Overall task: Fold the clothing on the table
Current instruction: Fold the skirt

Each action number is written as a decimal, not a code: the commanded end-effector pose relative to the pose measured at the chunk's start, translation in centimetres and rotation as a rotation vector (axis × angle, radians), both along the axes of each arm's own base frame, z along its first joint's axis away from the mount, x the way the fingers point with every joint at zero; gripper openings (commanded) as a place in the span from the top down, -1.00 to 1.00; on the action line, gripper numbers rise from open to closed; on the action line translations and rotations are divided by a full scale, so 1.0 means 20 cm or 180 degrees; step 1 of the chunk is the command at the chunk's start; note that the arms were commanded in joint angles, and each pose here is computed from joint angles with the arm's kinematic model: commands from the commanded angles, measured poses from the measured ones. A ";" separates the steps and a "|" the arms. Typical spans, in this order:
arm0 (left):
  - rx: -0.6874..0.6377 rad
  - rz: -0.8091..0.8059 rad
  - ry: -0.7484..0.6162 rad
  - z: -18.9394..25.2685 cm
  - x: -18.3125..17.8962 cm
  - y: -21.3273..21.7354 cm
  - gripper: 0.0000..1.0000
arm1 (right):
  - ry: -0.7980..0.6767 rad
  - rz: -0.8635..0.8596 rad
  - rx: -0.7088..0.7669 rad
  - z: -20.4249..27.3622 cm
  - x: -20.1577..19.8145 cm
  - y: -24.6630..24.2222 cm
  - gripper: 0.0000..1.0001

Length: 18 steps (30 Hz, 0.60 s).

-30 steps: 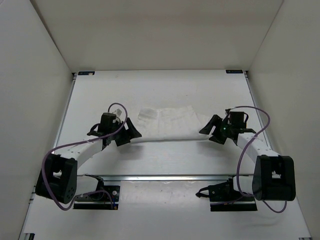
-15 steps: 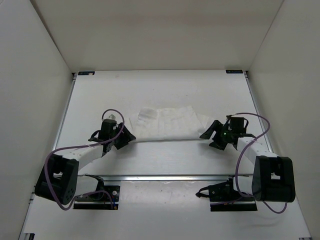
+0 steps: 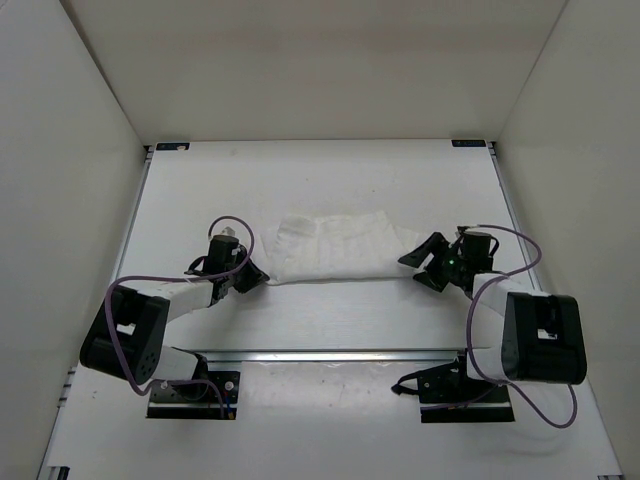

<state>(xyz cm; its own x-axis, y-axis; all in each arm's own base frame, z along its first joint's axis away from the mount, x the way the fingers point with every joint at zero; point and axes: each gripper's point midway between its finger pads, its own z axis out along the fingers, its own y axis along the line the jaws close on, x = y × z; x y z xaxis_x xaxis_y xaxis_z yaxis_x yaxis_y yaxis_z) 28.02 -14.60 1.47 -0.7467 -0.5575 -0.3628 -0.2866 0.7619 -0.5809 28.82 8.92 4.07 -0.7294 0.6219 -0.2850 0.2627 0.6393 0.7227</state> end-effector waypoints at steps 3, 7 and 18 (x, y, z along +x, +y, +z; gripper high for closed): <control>0.0003 -0.0011 0.0054 -0.02 -0.03 0.01 1.00 | 0.0245 -0.0162 -0.0091 -0.13 0.05 -0.06 -0.12; 0.0006 -0.0067 0.0060 -0.03 -0.03 -0.01 1.00 | 0.0251 -0.0275 -0.0048 -0.12 0.04 -0.09 1.00; -0.0372 -0.0647 -0.0020 0.00 0.22 -0.53 1.00 | -0.0333 0.0077 -0.0889 0.41 0.32 -0.30 1.00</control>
